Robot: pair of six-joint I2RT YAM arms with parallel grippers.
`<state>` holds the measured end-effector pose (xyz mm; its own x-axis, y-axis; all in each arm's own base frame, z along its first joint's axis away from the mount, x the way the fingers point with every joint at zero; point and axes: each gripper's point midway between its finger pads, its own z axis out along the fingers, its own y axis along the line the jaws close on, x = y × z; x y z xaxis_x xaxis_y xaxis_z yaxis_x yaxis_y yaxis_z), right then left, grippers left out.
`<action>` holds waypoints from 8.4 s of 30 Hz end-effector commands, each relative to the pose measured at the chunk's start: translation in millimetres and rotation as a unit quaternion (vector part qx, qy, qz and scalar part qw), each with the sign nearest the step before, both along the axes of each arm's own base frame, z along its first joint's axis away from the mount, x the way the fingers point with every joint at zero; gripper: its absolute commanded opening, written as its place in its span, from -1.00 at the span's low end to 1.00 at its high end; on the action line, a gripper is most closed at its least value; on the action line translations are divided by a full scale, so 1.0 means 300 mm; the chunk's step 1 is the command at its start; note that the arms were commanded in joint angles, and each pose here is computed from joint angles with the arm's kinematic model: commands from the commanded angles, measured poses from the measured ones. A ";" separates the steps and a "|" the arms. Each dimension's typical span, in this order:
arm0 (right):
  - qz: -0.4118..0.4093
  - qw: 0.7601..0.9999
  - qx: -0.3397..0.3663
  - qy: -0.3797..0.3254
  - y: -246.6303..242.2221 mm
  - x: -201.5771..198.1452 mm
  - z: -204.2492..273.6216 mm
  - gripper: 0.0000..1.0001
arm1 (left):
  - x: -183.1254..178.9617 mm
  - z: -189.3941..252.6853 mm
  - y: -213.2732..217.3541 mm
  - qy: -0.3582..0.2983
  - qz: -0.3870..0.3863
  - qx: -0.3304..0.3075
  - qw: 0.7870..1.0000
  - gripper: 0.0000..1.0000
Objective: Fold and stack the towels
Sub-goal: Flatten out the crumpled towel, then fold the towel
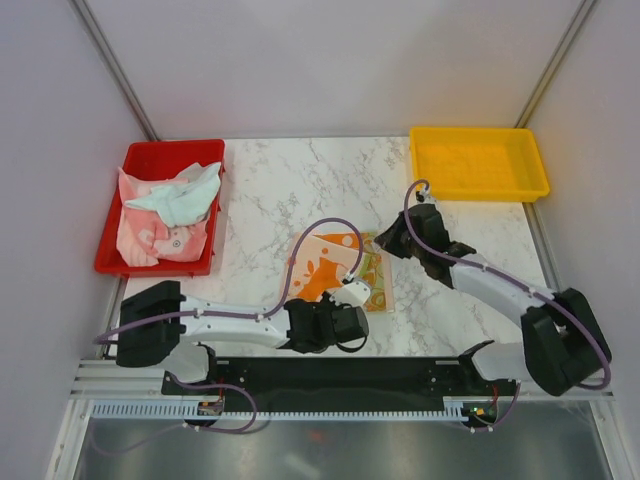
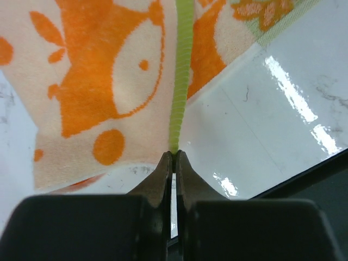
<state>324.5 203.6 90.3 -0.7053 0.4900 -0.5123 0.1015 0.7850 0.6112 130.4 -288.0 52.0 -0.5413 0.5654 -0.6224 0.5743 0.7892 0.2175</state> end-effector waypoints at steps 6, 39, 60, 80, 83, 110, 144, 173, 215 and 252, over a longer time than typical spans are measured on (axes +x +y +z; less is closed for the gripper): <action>-0.076 0.984 -0.036 -0.155 -0.209 -0.083 0.500 -1.00 | 0.078 0.613 -0.124 -0.109 -0.032 -0.167 0.979 -0.96; 0.397 0.874 -0.173 -0.220 0.292 -0.395 0.040 0.09 | 0.645 0.106 0.251 0.159 0.294 -0.226 0.915 -0.95; 0.452 0.791 -0.321 -0.259 0.424 -0.547 -0.095 0.04 | 0.649 0.042 0.290 0.173 0.295 -0.205 0.917 -0.95; 0.230 0.861 -0.279 -0.357 0.191 -0.443 0.566 -1.00 | 0.453 0.755 0.195 0.068 0.081 -0.422 0.900 -0.95; 0.238 0.860 -0.214 -0.398 0.144 -0.499 0.744 -1.00 | 0.321 0.971 0.201 0.039 0.018 -0.487 0.872 -0.95; 0.064 0.873 -0.298 -0.381 -0.042 0.211 0.961 -1.00 | 0.872 1.081 0.251 -0.093 0.168 -0.390 0.901 -0.95; 0.226 0.926 -0.208 -0.218 -0.089 0.318 0.298 -1.00 | 1.016 0.445 0.201 0.037 0.066 -0.313 0.947 -0.95; 0.199 0.956 -0.203 -0.071 -0.105 -0.057 0.041 -1.00 | 0.672 0.293 0.263 0.006 0.134 -0.197 0.971 -0.95; 0.195 0.962 -0.189 -0.008 -0.135 -0.238 -0.110 -0.67 | 0.438 0.018 0.246 0.106 0.151 -0.138 0.973 -0.93; 0.154 0.969 -0.192 0.000 -0.119 -0.144 -0.073 -0.47 | 0.472 0.102 0.104 0.242 0.268 -0.273 0.892 -0.05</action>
<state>244.7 164.4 27.3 -0.8671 -0.0050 -0.4982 -0.1717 0.9417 0.2895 230.7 -235.5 29.6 -0.9576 -0.0636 -0.2810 0.0347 0.9428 -0.3316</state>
